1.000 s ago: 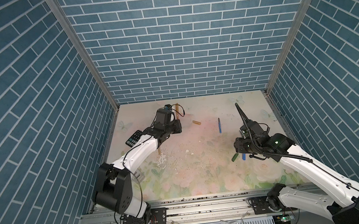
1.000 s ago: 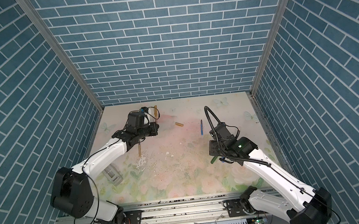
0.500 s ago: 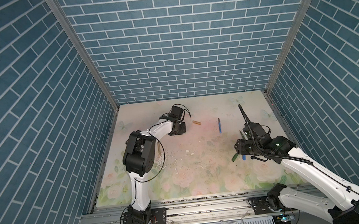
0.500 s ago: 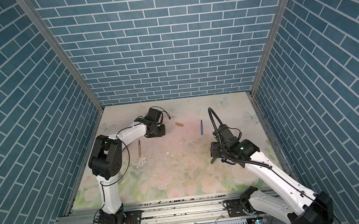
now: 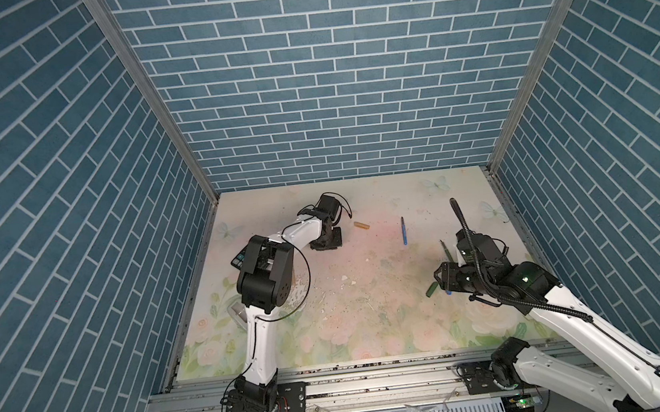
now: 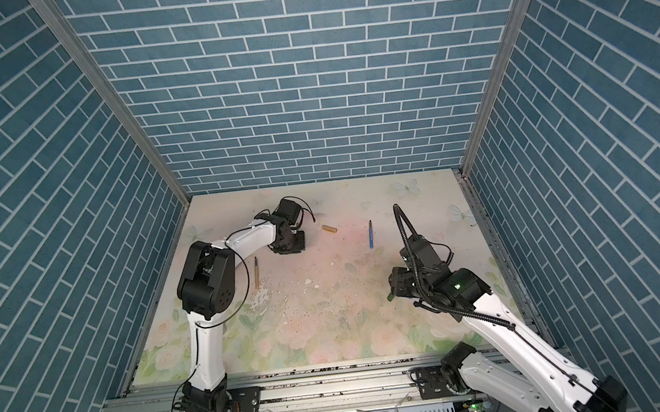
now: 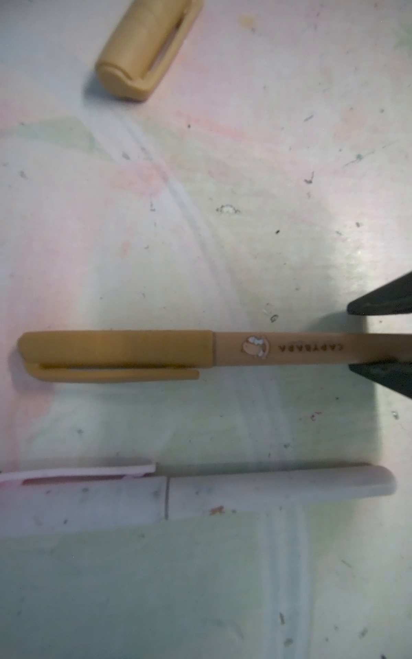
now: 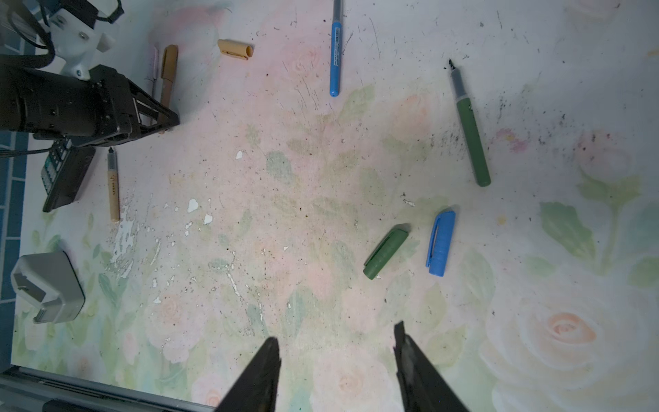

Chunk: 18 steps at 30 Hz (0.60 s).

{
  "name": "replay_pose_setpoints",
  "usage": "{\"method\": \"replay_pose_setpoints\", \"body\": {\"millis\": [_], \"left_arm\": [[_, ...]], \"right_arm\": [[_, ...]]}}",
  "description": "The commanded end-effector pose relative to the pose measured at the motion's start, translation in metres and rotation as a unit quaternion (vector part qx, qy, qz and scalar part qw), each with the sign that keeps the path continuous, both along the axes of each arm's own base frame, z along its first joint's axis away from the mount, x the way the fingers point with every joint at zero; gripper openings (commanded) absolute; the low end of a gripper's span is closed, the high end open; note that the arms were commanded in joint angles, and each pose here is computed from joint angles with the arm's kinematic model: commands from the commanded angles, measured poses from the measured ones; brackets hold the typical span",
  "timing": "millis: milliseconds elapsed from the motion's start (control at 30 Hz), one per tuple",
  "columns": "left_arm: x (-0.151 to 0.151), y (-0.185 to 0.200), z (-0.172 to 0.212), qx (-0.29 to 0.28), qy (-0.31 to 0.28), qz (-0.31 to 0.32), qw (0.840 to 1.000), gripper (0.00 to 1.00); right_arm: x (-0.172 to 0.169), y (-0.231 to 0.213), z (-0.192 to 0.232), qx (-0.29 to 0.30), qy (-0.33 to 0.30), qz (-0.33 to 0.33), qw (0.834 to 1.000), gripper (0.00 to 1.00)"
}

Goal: Insert the pens into the pen caps
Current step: 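Lower the capped tan pen beside the pink pen and open the left gripper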

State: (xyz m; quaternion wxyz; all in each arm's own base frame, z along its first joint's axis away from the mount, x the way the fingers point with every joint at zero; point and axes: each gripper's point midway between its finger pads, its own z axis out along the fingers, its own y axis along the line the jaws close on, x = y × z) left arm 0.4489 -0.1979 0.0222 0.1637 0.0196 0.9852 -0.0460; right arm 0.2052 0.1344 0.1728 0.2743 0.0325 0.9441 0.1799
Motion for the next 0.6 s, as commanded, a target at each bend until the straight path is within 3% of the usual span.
{"method": "replay_pose_setpoints", "body": {"millis": [0,433,567], "left_arm": [[-0.003,0.004,0.005,0.007,0.008,0.002,1.0,0.34],[0.001,0.001,0.056,-0.016,-0.039,0.0,0.999,0.45],[0.0,-0.001,0.063,0.01,-0.044,-0.016,0.999,0.46]], "right_arm": [[-0.007,-0.004,0.004,0.014,0.008,-0.018,1.0,0.54],[-0.006,0.002,0.005,0.037,0.01,-0.019,0.999,0.52],[-0.005,0.005,0.003,0.044,0.012,-0.02,0.999,0.51]]}}
